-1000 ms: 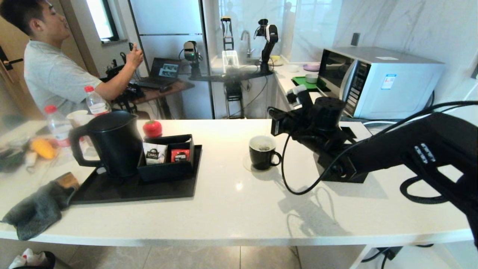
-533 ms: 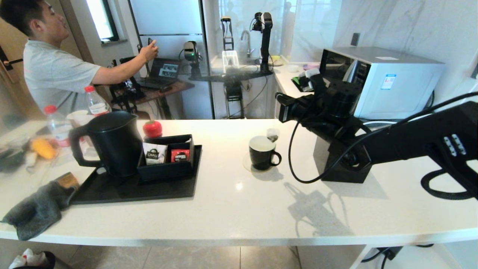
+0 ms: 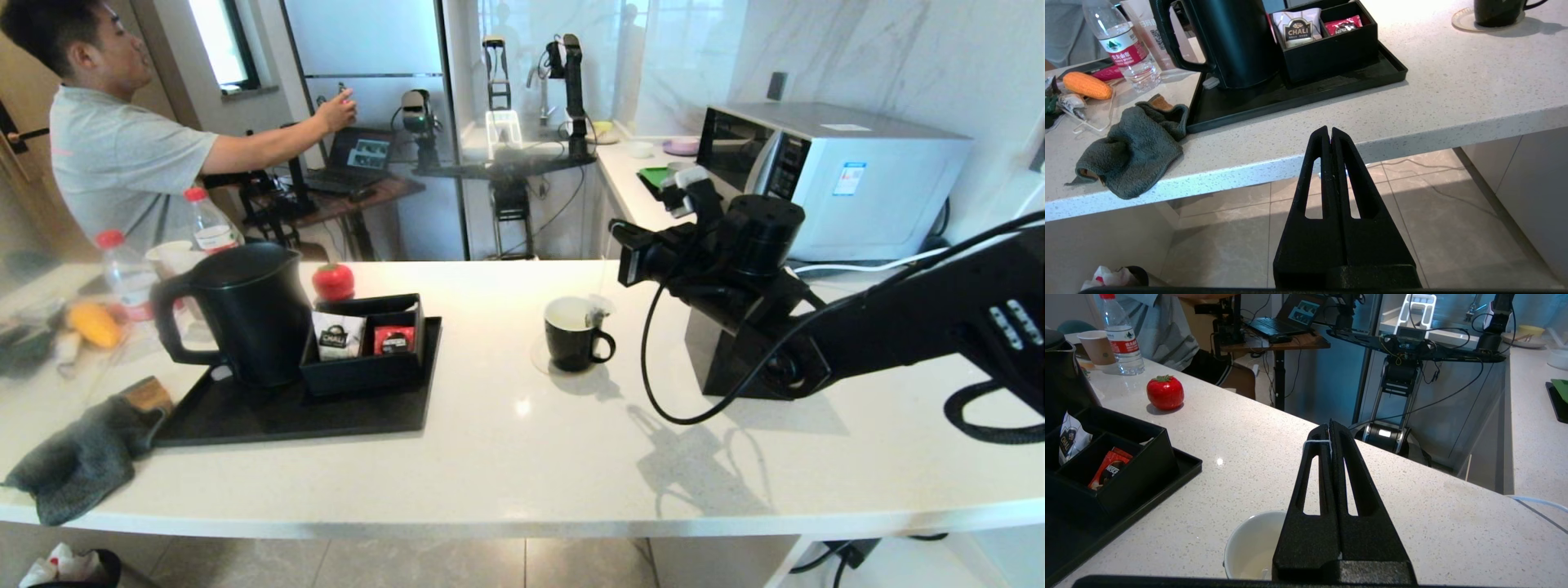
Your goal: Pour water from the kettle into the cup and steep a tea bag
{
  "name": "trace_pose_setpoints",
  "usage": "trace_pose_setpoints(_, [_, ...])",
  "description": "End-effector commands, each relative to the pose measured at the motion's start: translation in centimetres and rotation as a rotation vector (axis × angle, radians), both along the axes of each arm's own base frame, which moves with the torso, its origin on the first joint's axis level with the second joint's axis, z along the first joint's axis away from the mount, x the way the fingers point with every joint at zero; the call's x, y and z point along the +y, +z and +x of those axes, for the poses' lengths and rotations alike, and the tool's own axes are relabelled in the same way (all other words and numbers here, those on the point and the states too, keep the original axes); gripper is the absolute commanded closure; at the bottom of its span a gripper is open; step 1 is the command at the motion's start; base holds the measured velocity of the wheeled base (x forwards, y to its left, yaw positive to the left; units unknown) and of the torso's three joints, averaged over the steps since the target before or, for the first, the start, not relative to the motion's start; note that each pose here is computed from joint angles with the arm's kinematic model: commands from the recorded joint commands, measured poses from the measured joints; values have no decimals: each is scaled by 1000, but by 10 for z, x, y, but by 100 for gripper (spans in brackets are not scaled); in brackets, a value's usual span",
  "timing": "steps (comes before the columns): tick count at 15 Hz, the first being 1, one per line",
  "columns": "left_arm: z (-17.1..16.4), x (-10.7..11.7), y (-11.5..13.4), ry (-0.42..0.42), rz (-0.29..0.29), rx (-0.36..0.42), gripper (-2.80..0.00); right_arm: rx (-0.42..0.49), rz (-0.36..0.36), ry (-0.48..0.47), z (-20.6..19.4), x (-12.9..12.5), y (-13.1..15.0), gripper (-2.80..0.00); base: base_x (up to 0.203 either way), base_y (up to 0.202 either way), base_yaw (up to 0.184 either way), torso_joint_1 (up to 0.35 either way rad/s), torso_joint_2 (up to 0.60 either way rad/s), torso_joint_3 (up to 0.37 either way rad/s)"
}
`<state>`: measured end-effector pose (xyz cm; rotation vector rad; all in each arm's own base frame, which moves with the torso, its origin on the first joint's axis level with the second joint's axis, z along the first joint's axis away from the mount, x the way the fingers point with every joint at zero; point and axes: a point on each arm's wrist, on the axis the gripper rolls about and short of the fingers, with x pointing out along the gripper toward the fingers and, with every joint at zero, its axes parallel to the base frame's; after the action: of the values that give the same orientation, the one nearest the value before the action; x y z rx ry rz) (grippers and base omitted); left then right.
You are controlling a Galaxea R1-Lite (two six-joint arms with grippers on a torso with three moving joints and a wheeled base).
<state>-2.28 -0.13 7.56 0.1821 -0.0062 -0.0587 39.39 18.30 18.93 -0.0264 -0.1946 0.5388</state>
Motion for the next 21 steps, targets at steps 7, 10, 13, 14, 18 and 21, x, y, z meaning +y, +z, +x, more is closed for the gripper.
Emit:
trace_pose_setpoints(7, [0,0,0,2,-3,-1,0,-27,11,0,1,0,13,0,0,0,0,0,0,0])
trace_pose_setpoints(10, [0,0,0,2,-7,0,0,-43,18,-34,7,-13,29,0,0,0,0,0,0,0])
trace_pose_setpoints(13, [0,0,0,1,-9,0,0,-80,31,-93,16,-38,56,0,0,0,0,0,0,0])
trace_pose_setpoints(14, [0,0,0,1,-9,0,0,-92,34,-118,18,-49,66,0,0,0,0,0,0,0])
trace_pose_setpoints(18, [0,0,0,2,-10,0,0,-130,42,-219,21,-95,96,0,0,0,0,0,0,0])
trace_pose_setpoints(21, [0,0,0,1,-12,0,0,-125,34,-276,18,-122,104,0,0,0,0,0,0,0])
